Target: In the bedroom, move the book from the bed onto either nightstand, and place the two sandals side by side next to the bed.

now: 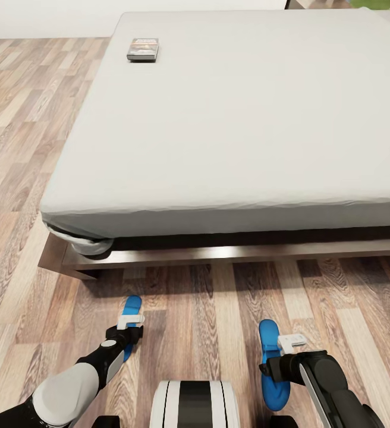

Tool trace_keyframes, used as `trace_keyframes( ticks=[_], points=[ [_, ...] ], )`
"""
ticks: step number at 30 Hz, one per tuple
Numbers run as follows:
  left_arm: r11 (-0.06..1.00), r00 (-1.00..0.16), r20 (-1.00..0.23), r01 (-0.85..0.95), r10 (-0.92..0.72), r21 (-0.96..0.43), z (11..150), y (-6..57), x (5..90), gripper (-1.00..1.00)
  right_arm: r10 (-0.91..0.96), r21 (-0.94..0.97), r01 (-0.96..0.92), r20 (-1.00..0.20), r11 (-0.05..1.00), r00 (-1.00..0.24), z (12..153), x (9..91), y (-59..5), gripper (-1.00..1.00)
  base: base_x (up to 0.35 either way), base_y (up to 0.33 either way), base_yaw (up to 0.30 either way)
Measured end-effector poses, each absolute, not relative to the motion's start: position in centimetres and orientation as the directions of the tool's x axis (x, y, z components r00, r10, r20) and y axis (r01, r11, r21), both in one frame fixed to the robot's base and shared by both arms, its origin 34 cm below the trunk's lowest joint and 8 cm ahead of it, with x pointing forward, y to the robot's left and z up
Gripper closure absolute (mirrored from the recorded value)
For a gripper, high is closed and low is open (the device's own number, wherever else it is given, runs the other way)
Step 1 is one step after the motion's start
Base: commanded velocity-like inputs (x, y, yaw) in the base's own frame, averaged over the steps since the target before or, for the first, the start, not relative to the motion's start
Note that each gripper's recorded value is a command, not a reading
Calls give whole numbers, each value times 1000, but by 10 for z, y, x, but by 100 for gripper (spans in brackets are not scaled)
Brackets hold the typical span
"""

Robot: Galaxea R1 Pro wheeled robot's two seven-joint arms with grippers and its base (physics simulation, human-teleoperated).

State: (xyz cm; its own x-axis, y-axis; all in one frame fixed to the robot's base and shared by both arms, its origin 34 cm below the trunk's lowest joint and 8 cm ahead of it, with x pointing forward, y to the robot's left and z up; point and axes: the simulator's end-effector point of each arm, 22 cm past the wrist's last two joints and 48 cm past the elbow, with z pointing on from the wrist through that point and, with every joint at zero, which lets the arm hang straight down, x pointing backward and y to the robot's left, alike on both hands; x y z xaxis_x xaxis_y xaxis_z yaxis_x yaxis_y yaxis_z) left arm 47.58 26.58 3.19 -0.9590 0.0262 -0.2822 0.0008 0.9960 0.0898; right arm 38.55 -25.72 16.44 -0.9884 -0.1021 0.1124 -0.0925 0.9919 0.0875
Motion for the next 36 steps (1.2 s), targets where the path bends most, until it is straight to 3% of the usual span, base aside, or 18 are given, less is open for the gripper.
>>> trace_keyframes(
  ticks=[36],
  points=[
    [996, -943, -332, -4, 26, 88, 55, 264, 500, -100, -102, 83, -97, 60, 992, -993, 182, 403, -257, 100, 0, 0, 0]
  ],
)
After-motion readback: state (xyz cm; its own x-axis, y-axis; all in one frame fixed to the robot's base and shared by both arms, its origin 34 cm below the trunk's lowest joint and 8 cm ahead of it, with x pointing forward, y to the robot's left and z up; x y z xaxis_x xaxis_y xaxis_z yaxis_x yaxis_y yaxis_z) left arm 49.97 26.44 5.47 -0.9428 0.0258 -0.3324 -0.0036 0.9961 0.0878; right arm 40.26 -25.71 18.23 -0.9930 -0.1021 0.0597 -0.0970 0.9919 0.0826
